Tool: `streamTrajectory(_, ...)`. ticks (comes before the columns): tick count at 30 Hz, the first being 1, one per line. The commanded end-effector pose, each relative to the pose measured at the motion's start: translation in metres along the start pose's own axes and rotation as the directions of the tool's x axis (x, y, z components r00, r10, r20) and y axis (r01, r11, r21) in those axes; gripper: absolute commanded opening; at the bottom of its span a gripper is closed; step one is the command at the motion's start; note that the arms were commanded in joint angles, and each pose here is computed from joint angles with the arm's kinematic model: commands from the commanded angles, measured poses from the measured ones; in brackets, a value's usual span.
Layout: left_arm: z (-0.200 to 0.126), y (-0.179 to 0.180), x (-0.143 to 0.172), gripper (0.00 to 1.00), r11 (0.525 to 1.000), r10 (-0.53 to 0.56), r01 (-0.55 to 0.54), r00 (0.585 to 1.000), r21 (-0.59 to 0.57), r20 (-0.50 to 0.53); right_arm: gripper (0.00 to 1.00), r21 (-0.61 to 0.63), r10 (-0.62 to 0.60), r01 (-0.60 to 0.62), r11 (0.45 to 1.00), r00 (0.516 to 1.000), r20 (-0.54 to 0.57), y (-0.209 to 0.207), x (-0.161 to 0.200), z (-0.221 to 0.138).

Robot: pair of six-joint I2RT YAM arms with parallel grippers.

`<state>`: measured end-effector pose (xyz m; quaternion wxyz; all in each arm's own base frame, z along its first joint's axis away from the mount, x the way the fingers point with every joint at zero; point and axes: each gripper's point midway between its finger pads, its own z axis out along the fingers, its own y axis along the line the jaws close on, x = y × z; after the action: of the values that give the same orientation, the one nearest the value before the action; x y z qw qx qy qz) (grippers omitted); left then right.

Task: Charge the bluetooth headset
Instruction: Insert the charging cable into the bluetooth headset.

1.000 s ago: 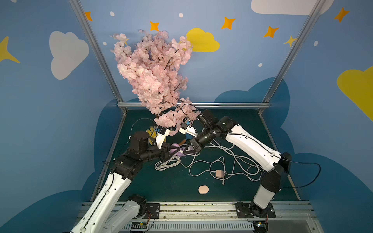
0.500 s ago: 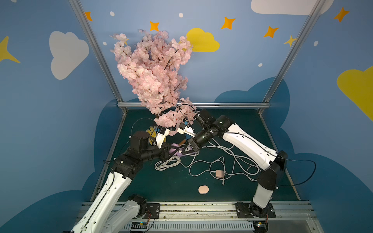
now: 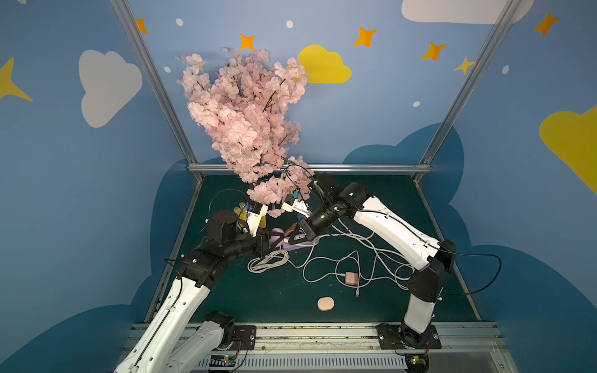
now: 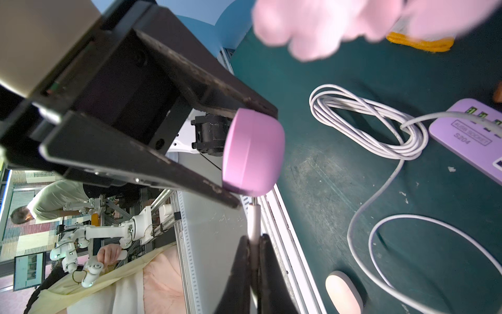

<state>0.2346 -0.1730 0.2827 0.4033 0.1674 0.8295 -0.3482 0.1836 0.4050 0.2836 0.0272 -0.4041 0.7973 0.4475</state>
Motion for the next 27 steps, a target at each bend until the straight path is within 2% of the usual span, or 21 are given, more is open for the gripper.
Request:
streamTrajectory(1, -0.005, -0.024, 0.002, 0.03, 0.994, -0.006, 0.005, 1.0, 0.105, 0.005, 0.0, 0.016, -0.091, 0.09, 0.996, 0.984, 0.152, 0.003, -0.046, 0.0)
streamTrajectory(10, -0.01, -0.018, -0.006, 0.03, 0.998, -0.011, 0.009, 0.999, 0.055, 0.051, 0.0, 0.001, -0.011, 0.011, 1.0, 0.983, 0.184, -0.01, -0.055, 0.014)
streamTrajectory(15, -0.009, -0.027, -0.007, 0.03, 0.995, -0.016, 0.013, 0.999, 0.103, 0.033, 0.0, -0.026, -0.008, 0.013, 1.0, 0.984, 0.176, -0.01, -0.057, 0.018)
streamTrajectory(21, -0.005, -0.041, 0.0, 0.03, 0.981, -0.019, 0.024, 1.0, 0.19, -0.025, 0.0, -0.109, -0.063, 0.076, 0.991, 0.991, 0.12, 0.006, -0.062, 0.013)
streamTrajectory(27, -0.005, -0.05, 0.003, 0.03, 0.977, -0.012, 0.022, 0.999, 0.212, -0.048, 0.0, -0.084, -0.074, 0.081, 0.993, 0.993, 0.089, 0.003, -0.062, 0.015)
